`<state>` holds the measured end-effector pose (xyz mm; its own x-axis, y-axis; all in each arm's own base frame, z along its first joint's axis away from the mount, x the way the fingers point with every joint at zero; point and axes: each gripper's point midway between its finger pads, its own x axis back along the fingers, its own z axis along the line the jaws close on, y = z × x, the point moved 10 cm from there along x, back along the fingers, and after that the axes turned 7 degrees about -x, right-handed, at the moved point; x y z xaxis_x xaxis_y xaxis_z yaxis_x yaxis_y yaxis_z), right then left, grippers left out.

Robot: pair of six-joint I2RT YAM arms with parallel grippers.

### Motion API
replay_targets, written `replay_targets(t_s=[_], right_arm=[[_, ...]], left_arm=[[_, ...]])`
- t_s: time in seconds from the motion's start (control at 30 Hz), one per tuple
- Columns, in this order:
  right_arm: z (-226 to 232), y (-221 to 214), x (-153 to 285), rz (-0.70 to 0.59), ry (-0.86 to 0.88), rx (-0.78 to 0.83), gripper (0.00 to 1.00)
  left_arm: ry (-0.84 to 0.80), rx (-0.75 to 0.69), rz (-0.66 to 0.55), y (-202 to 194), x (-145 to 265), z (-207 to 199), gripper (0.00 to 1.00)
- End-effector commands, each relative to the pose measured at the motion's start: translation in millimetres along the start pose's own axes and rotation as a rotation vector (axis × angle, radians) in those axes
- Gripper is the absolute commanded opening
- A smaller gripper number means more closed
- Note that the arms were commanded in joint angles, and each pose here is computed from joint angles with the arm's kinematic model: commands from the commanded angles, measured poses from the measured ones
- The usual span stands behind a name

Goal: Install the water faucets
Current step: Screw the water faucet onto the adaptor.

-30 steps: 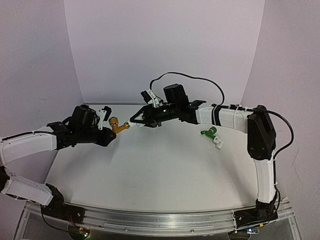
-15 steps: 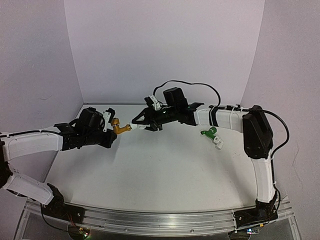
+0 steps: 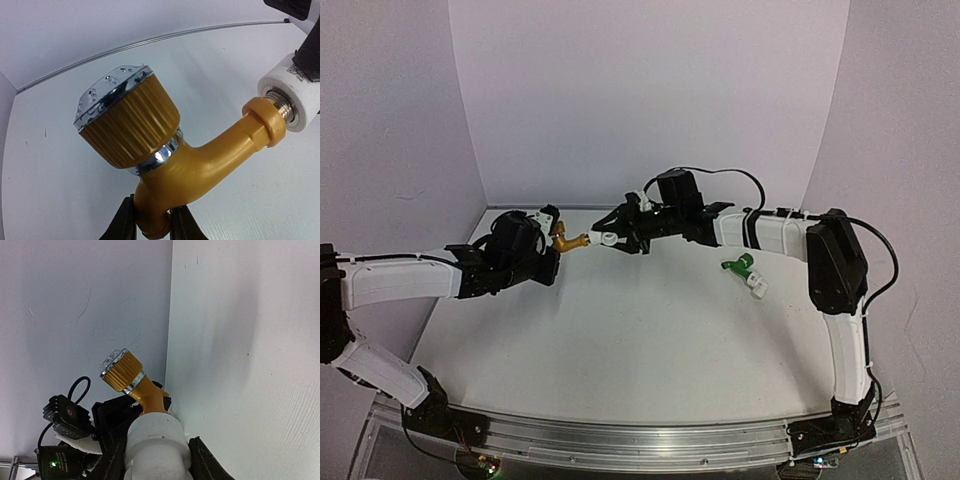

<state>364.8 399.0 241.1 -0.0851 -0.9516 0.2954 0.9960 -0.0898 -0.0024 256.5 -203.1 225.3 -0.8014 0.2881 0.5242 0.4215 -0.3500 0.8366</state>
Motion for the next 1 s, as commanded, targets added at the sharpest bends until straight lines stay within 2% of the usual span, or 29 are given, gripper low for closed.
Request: replay_targets(t_s=[0.0, 0.3, 0.53, 0.63, 0.8, 0.97], right_arm=[[12, -27, -30, 0.121, 0.077, -0.082, 0.0], [4, -25, -24, 0.153, 0.058, -0.238, 0.0], [6, -24, -23, 0.159, 0.046, -0.496, 0.0], [12, -22, -22, 0.153, 0.06, -0.506, 0.0], [6, -25, -14, 0.122, 0.044, -0.513, 0.11], [12, -23, -3, 0.081, 0.061, -0.459, 0.28]], left_arm=[[-0.261, -0.055, -0.421, 83, 29, -49, 0.0], [-0.242, -0.173, -0.432, 70, 22, -55, 0.0], [-0.225, -0.205, -0.48, 63, 14, -63, 0.0], [-0.243, -0.207, -0.48, 60, 10, -66, 0.0], [-0.225, -0.166, -0.461, 54, 8, -65, 0.0], [-0.197, -0.13, -0.427, 44, 5, -62, 0.0]])
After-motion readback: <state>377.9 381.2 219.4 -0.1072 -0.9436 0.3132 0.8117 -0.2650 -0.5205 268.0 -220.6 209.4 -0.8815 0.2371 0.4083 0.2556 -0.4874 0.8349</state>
